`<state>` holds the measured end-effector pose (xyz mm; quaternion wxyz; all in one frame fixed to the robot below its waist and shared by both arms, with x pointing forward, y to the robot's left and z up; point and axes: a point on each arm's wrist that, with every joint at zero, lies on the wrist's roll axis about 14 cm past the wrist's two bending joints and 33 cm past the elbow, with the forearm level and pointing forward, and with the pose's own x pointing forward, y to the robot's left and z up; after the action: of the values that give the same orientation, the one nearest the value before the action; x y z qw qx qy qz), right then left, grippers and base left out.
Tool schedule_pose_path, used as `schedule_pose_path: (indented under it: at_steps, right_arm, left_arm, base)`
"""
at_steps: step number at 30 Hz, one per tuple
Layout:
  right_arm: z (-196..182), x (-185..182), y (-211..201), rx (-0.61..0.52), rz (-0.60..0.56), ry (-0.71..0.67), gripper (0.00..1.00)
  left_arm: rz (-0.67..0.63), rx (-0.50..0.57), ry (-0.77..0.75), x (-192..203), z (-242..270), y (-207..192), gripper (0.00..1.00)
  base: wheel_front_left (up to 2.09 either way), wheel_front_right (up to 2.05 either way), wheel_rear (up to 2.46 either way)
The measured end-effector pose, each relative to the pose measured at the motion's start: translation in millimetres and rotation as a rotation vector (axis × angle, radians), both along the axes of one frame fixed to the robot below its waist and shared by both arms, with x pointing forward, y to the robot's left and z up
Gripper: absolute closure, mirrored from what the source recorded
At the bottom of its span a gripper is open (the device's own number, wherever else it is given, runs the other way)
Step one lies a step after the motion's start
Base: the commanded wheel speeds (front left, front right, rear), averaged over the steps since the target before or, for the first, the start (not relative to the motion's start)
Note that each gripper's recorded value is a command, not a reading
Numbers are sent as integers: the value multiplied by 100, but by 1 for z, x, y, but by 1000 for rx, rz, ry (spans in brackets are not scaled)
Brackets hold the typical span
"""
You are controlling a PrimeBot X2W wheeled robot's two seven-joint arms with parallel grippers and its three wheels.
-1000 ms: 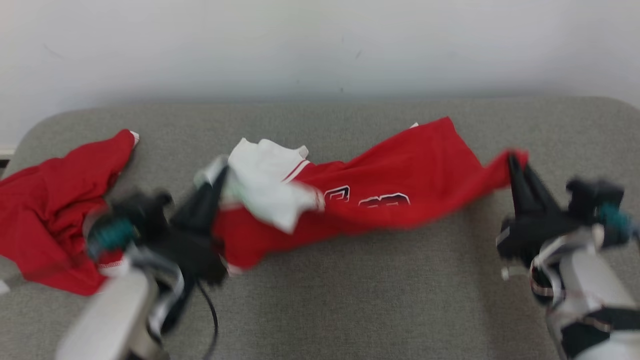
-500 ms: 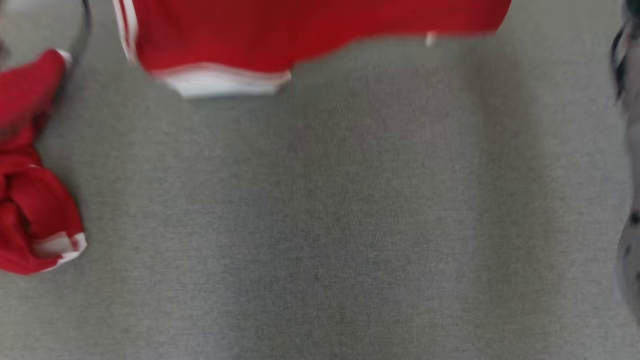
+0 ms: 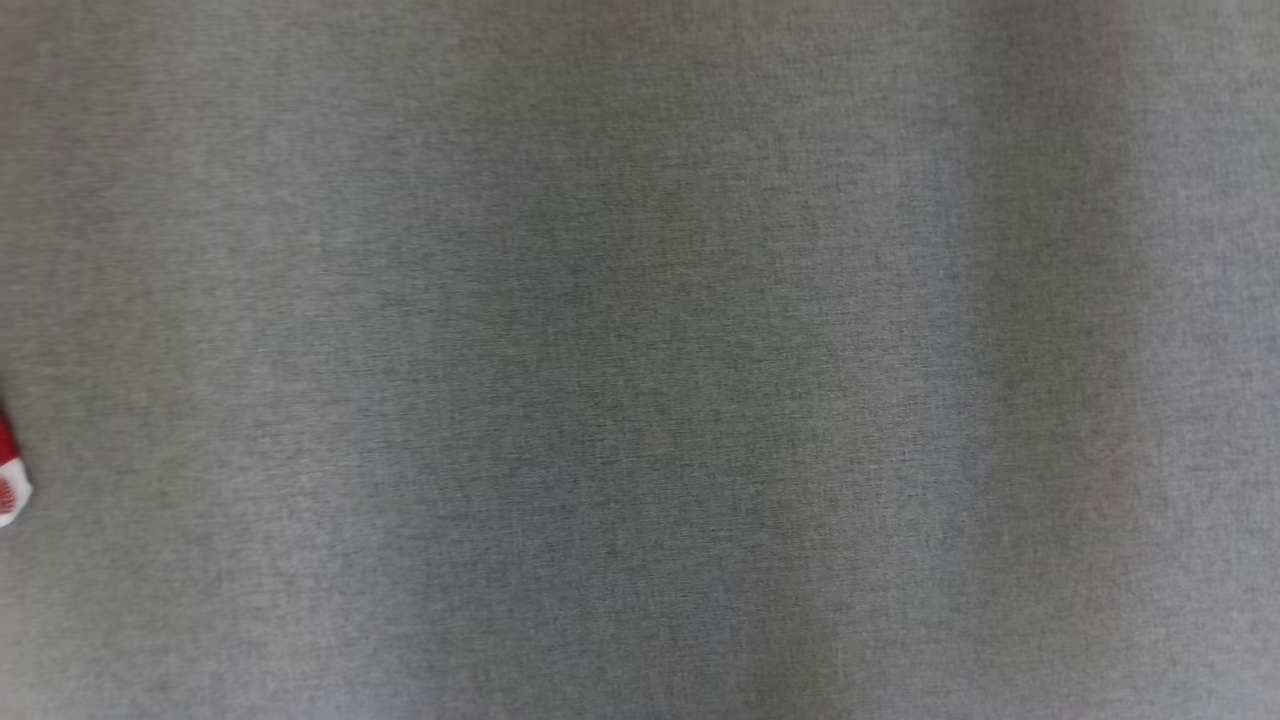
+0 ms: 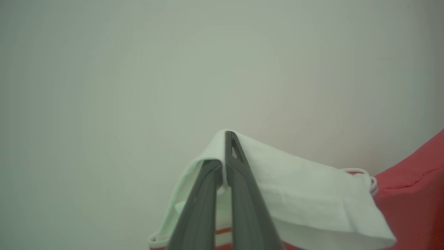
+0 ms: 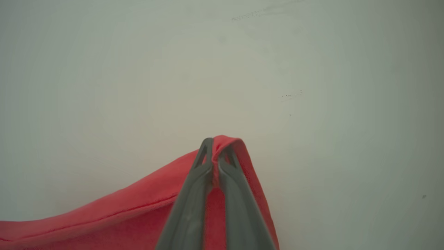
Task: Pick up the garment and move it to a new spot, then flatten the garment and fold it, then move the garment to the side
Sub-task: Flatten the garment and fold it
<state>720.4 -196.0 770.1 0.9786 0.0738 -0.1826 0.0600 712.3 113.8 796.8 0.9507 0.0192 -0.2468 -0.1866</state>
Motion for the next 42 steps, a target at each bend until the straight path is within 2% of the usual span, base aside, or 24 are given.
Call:
schedule_pose_path:
  at_steps: [5, 9, 11, 15, 19, 22, 25, 31, 36, 42]
  right_arm:
    - [2, 9, -9, -29, -42, 11, 100]
    - [-5, 15, -15, -22, -60, 20, 100]
    - [-14, 20, -14, -25, -59, 34, 100]
    - [-39, 27, -12, -18, -50, 66, 100]
    - [-79, 29, -16, -32, -52, 127, 100]
    - [-101, 22, -20, -27, -47, 161, 100]
    - [-123, 9, -20, -47, -30, 198, 100]
    - [-159, -31, -21, -12, 24, 250, 100]
    - [-185, -81, -33, 31, 51, 295, 100]
    - [-221, -149, -37, 85, 79, 373, 100]
  left_arm:
    - [-21, 31, -43, 6, 22, -20, 100]
    - [-41, 59, -41, 12, 19, -35, 100]
    - [-45, 70, -26, 17, 9, -38, 100]
    - [-50, 25, 7, 30, -13, -31, 100]
    - [-75, 36, 76, 38, -61, -32, 100]
    - [-101, -33, 101, 34, -86, -22, 100]
    - [-136, -65, 96, 18, -100, -18, 100]
    - [-155, -152, 190, -25, -144, -8, 100]
    - [-119, -260, 210, -83, -152, 8, 100]
    - [-69, -299, 299, -159, -182, 18, 100]
  base:
    - [0, 0, 0]
    - [0, 0, 0]
    - [0, 0, 0]
    - [0, 0, 0]
    - [0, 0, 0]
    - [0, 0, 0]
    - [0, 0, 0]
    - [0, 0, 0]
    - [0, 0, 0]
    - [0, 0, 0]
